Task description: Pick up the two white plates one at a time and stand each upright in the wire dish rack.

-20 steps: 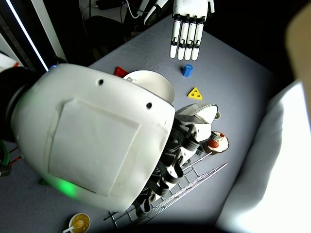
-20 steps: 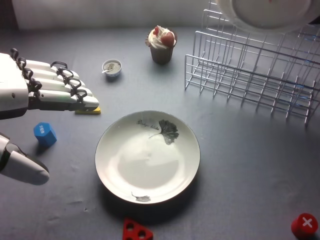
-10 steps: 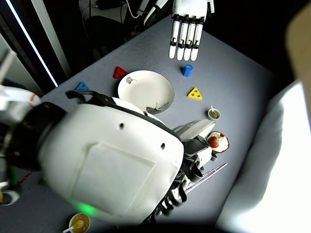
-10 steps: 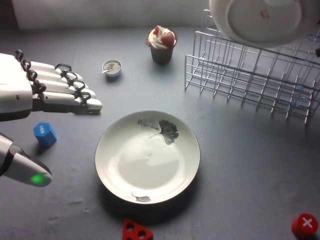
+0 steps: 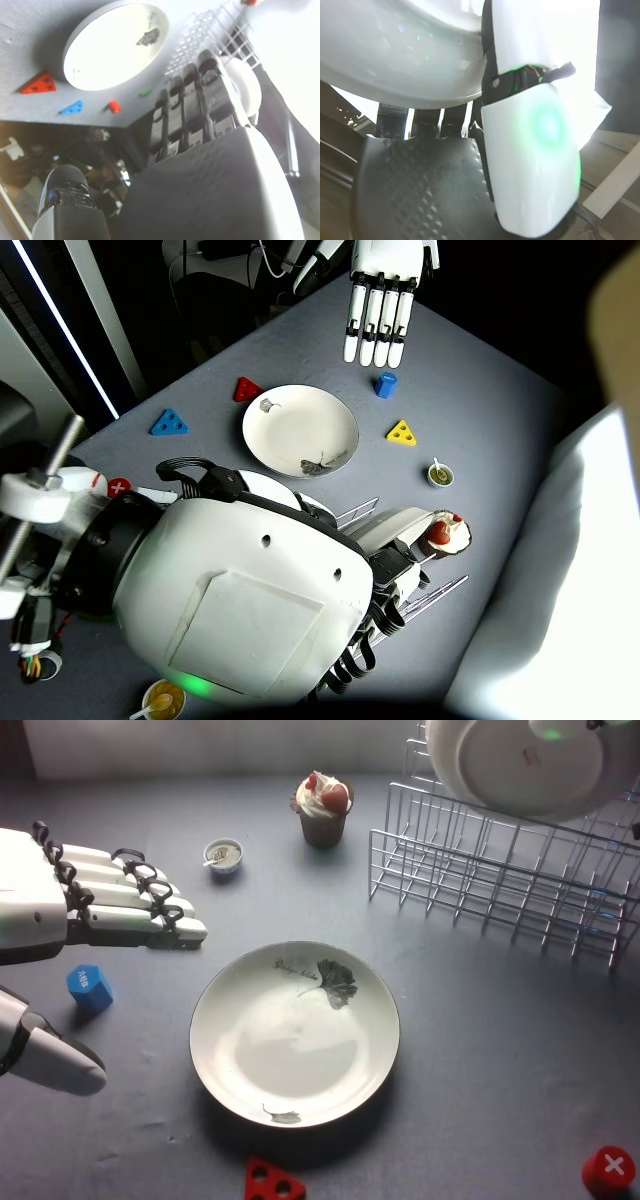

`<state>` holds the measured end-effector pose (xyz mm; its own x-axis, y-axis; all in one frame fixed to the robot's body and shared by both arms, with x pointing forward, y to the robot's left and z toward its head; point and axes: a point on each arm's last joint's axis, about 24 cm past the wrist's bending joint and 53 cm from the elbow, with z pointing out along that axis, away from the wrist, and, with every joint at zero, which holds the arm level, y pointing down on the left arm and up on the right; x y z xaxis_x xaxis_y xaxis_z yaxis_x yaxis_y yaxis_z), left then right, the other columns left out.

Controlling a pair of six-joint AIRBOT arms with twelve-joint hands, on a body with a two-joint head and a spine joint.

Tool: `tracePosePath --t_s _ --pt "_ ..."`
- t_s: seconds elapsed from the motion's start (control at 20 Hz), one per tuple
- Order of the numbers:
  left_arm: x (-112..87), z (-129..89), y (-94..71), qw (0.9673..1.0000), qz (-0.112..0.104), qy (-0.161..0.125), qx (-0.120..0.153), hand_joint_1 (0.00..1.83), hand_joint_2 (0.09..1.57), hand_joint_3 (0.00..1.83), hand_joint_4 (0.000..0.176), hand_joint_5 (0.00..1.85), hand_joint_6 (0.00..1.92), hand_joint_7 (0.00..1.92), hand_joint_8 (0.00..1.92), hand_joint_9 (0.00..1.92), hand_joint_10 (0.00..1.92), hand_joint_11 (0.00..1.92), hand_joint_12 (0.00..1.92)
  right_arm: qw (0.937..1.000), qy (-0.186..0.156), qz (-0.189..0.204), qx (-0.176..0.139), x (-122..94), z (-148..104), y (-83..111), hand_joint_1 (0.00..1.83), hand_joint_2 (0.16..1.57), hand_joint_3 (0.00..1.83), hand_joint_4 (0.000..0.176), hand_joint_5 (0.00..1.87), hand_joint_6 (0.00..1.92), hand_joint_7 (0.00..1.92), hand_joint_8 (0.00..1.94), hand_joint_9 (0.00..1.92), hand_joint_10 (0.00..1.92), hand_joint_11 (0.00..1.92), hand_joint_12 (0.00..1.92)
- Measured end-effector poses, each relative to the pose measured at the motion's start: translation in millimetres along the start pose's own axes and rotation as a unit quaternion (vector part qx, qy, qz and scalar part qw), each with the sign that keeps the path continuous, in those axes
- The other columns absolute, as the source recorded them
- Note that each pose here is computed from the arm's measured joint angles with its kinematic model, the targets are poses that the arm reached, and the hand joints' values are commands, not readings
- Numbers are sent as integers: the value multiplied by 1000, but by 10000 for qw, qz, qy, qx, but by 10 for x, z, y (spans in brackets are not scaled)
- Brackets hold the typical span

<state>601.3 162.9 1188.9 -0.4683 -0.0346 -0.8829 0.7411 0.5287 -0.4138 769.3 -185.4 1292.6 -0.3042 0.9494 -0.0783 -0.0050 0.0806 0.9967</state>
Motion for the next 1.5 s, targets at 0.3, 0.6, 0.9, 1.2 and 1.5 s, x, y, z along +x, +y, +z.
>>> tracePosePath --t_s 0.3,0.6,0.9,1.2,1.5 --pt "22 0 -28 10000 46 46 59 65 956 0 0 164 6 189 4 205 7 245 25 9998 20 -7 200 23 63 -191 1493 1073 0 0 928 1044 996 693 1093 754 948 1393" --pt "408 41 -97 9980 137 604 161 61 958 0 0 150 1 192 4 207 6 242 19 9996 51 -45 289 46 119 -284 1495 1063 0 0 941 972 1012 700 1138 700 957 1396" --pt "496 131 -243 9969 142 687 356 70 963 1 0 143 2 175 5 184 4 225 10 9991 101 -99 411 61 163 -409 1493 1056 0 0 978 957 1031 615 1109 729 1015 1329" --pt "528 170 -274 9964 153 724 416 66 959 0 0 134 0 167 0 169 0 185 0 9985 178 -142 496 108 171 -497 1282 1058 0 0 797 175 857 39 961 64 906 544" --pt "678 233 -376 9944 94 881 570 59 956 0 0 108 2 136 3 142 3 165 3 9984 259 -72 503 165 177 -500 1069 969 0 0 706 0 770 0 820 0 859 303"
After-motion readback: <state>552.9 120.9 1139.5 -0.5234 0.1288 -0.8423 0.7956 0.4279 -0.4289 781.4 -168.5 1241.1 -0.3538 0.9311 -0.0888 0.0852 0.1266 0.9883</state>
